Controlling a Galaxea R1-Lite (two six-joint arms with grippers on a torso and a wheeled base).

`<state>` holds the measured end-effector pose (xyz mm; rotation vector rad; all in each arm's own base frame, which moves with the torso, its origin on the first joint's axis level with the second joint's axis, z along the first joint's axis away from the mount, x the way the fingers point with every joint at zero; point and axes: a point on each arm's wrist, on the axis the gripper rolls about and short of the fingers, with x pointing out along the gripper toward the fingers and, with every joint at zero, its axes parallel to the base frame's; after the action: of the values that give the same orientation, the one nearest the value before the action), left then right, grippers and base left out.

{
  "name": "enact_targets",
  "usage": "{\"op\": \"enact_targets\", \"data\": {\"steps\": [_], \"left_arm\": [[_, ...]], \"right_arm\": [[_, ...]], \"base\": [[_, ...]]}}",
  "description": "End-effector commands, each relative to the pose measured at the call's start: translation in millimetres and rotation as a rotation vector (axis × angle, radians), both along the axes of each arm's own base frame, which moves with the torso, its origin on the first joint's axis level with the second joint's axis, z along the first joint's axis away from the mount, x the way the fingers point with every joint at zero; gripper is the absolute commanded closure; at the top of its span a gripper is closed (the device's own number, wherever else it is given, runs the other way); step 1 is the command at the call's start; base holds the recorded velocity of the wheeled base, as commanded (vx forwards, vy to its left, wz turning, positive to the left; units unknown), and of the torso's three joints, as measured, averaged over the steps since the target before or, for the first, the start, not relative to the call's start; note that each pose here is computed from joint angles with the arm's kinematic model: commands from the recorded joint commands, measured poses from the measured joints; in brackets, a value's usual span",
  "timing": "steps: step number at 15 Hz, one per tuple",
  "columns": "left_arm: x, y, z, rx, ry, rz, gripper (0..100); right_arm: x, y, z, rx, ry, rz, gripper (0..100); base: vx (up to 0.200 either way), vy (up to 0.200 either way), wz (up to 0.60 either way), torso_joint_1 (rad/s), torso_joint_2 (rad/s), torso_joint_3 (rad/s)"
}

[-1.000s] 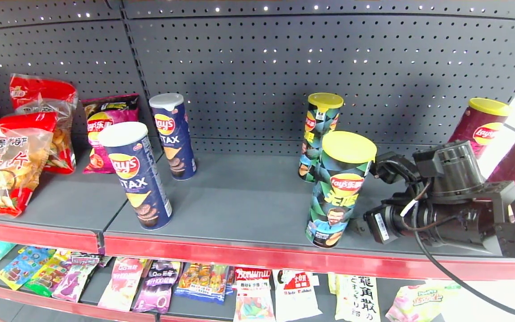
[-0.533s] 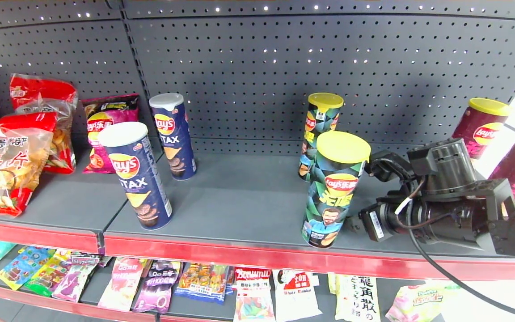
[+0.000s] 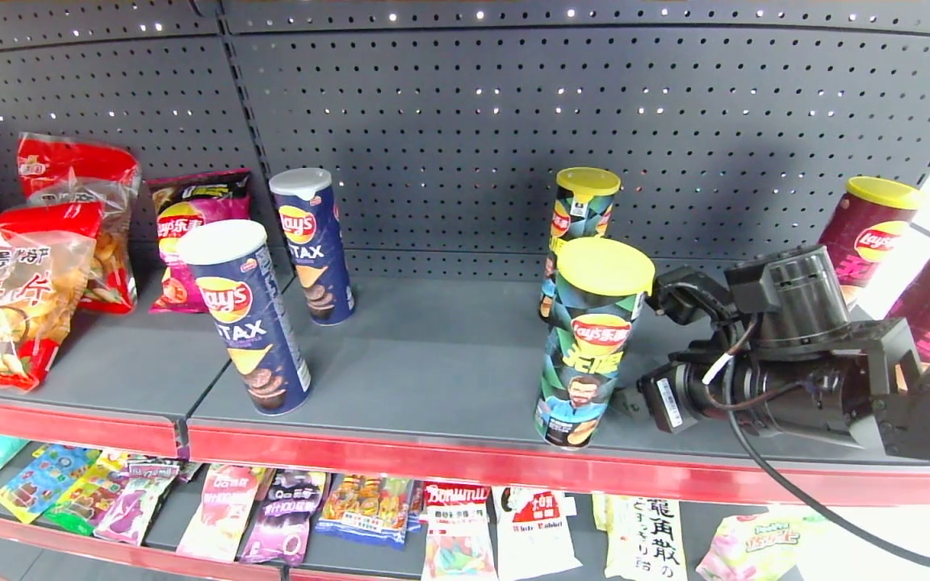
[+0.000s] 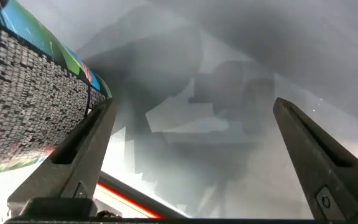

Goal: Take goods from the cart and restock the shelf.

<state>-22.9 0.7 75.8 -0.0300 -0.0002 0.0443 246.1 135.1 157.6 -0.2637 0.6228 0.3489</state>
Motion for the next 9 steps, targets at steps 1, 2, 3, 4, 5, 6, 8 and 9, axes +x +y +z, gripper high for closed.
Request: {"op": "enact_targets", "data": {"steps": [1, 2, 3, 4, 5, 6, 8, 9], "left_arm": [[0.0, 0.0, 0.0, -0.001, 0.000, 0.002, 0], [0.0, 0.0, 0.0, -0.001, 0.000, 0.000, 0], [0.0, 0.0, 0.0, -0.001, 0.000, 0.002, 0], [0.0, 0.0, 0.0, -0.001, 0.000, 0.000, 0], [0.0, 0.0, 0.0, -0.001, 0.000, 0.000, 0], [0.0, 0.0, 0.0, -0.001, 0.000, 0.000, 0], [0.0, 0.0, 0.0, -0.001, 0.000, 0.002, 0], [0.0, 0.0, 0.0, -0.001, 0.000, 0.002, 0]], "right_arm": [[0.5, 3.3, -0.5, -0.001, -0.001, 0.010, 0], [2.1, 4.7, 0.6, 0.003, -0.004, 0.010, 0], [3.3, 5.4, 2.4, 0.006, -0.010, 0.010, 0], [4.1, 5.8, 3.1, 0.006, -0.013, 0.011, 0], [4.7, 6.7, 2.2, 0.005, -0.010, 0.013, 0], [3.9, 8.3, 2.3, 0.005, -0.011, 0.019, 0], [3.4, 9.5, 1.9, 0.006, -0.010, 0.022, 0], [3.4, 9.5, 1.7, 0.005, -0.008, 0.022, 0]], "base": [[0.000, 0.000, 0.00, 0.000, 0.00, 0.000], [0.000, 0.000, 0.00, 0.000, 0.00, 0.000], [0.000, 0.000, 0.00, 0.000, 0.00, 0.000], [0.000, 0.000, 0.00, 0.000, 0.00, 0.000], [0.000, 0.000, 0.00, 0.000, 0.00, 0.000], [0.000, 0.000, 0.00, 0.000, 0.00, 0.000], [0.000, 0.000, 0.00, 0.000, 0.00, 0.000], [0.000, 0.000, 0.00, 0.000, 0.00, 0.000]]}}
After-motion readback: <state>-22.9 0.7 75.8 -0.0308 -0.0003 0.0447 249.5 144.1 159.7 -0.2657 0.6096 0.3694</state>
